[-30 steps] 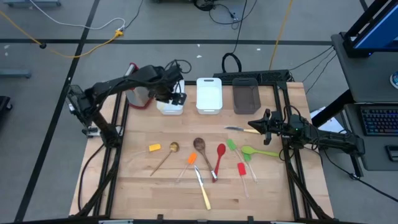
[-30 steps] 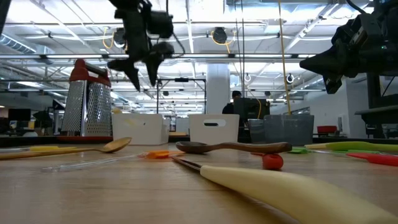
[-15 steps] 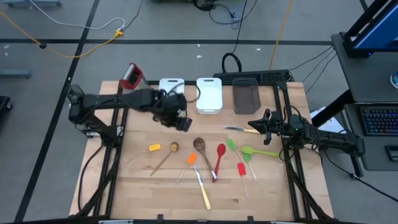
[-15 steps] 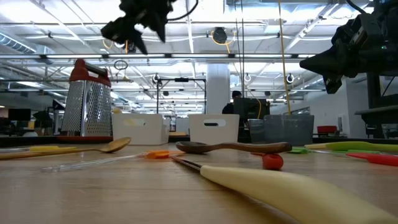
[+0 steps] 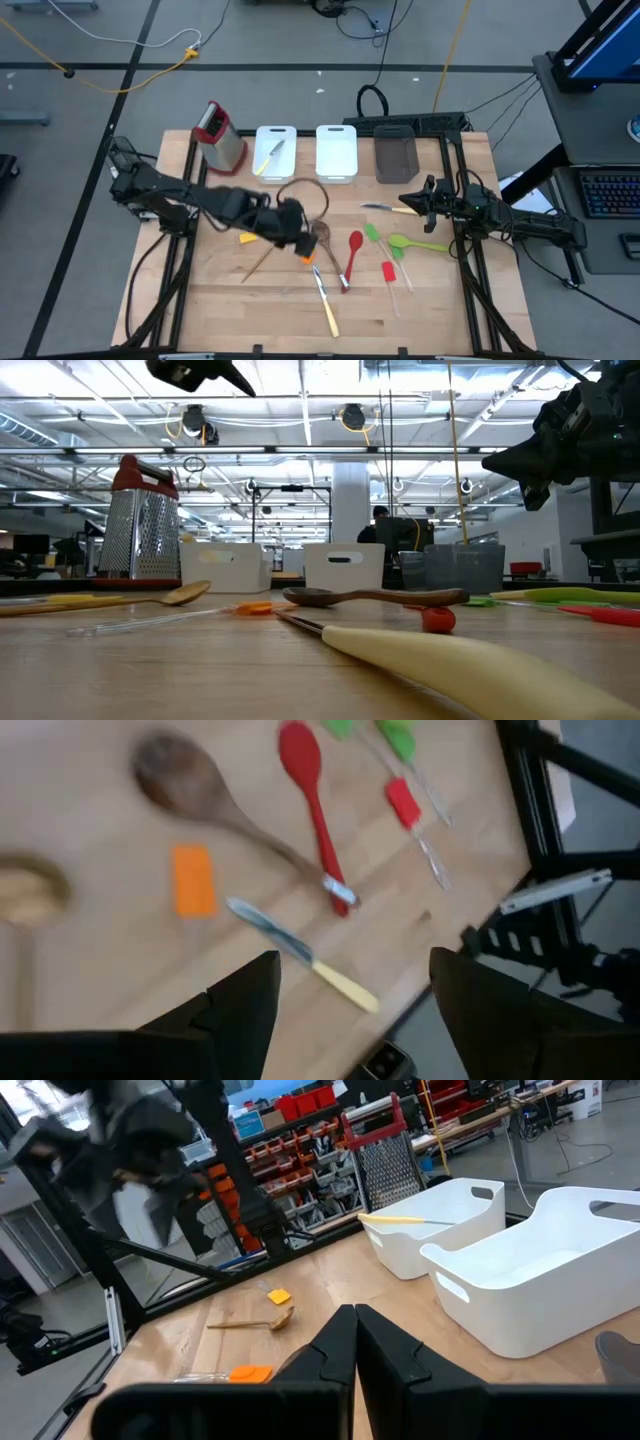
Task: Pick & Place Kitchen Items
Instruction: Put the bottom yellow knife into the left white bin
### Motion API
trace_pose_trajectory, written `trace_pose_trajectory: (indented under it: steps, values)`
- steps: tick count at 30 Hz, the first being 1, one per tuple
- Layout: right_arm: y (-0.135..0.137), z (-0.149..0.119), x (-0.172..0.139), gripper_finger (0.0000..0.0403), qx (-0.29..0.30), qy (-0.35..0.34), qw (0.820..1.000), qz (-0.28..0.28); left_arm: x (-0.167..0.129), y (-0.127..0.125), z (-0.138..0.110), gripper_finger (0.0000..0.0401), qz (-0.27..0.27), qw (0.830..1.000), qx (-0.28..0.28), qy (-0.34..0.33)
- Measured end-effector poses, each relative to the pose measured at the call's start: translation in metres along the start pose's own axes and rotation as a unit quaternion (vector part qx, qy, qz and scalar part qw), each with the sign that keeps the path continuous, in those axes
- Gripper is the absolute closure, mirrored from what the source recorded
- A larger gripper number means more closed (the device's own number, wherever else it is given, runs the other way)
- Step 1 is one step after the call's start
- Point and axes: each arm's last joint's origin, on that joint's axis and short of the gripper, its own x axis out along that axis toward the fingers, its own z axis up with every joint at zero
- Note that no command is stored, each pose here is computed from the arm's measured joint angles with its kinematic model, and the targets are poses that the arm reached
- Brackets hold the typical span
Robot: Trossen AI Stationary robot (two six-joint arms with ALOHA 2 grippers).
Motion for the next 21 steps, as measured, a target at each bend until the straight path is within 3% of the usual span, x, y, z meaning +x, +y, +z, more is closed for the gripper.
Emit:
trace_pose_trajectory:
  steps: [9, 15, 21]
  values:
    - [0.0, 0.0, 0.0, 0.0399, 0.0, 0.0, 1.0, 0.0, 0.056, -0.017, -0.053, 0.0178, -0.006, 0.995, -0.086, 0.043]
    - [0.0, -0.001, 0.0, 0.0399, 0.0, 0.003, 1.0, -0.001, 0.092, -0.016, -0.08, 0.0188, 0.013, 0.979, -0.198, 0.041]
    - [0.0, -0.001, 0.0, 0.0399, 0.0, 0.003, 1.0, -0.002, 0.127, -0.021, -0.096, 0.0189, -0.027, 0.961, -0.273, 0.024]
